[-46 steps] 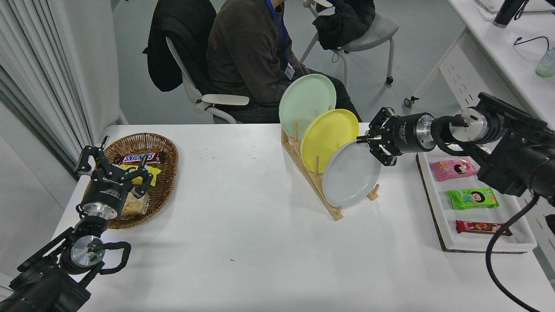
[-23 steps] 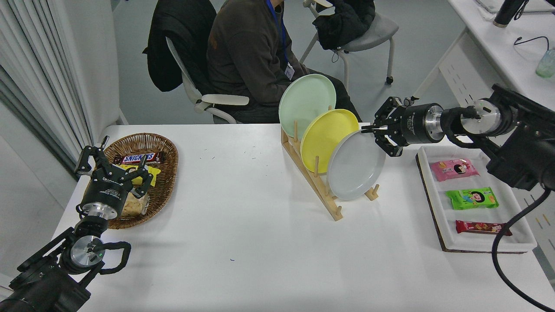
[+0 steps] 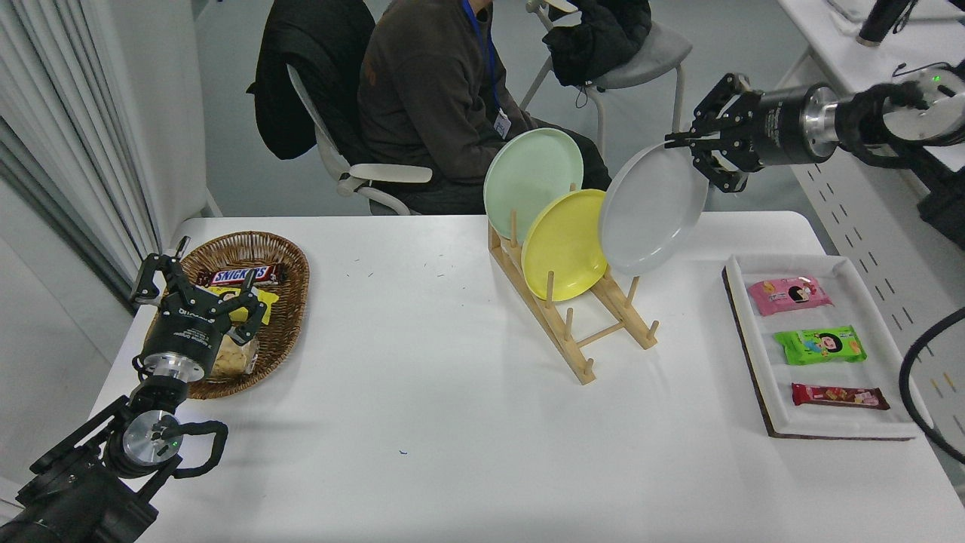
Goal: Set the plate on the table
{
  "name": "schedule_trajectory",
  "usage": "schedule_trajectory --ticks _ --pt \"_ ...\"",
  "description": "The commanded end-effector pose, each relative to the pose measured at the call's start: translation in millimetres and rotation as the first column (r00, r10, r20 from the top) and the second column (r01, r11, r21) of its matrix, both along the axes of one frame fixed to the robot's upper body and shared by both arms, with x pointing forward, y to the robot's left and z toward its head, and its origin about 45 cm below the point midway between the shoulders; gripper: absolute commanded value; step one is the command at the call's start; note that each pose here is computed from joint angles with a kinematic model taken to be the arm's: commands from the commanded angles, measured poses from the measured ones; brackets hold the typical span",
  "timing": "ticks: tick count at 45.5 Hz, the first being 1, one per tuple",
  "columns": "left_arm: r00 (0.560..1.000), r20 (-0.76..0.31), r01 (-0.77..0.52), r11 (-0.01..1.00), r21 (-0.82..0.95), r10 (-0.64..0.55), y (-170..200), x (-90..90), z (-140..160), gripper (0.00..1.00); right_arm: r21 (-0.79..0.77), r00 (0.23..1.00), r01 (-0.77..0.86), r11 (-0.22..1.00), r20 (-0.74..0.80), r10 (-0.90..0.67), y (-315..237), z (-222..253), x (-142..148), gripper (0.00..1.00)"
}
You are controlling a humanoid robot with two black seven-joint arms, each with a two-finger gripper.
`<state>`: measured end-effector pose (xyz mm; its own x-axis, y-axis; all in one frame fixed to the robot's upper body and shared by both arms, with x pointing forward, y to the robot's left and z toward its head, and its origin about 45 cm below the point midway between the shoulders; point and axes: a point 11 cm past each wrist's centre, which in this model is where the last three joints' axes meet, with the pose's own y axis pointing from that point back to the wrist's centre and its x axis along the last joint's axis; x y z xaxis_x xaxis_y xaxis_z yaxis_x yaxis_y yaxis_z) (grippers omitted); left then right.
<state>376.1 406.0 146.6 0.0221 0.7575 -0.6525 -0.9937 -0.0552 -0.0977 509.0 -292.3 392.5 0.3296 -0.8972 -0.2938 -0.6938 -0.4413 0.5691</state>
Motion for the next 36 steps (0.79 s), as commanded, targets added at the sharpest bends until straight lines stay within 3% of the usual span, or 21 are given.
schedule_trajectory --ticks 1,36 --pt "1.000 0.000 0.000 1.000 0.000 0.000 0 0.0 0 0.98 -0.012 0.999 0.017 1.000 0.028 -0.016 4 40 3 0.00" --pt "1.000 0.000 0.000 1.000 0.000 0.000 0 0.0 0 0.98 0.141 0.973 0.199 0.970 -0.144 -0.179 52 46 4 0.00"
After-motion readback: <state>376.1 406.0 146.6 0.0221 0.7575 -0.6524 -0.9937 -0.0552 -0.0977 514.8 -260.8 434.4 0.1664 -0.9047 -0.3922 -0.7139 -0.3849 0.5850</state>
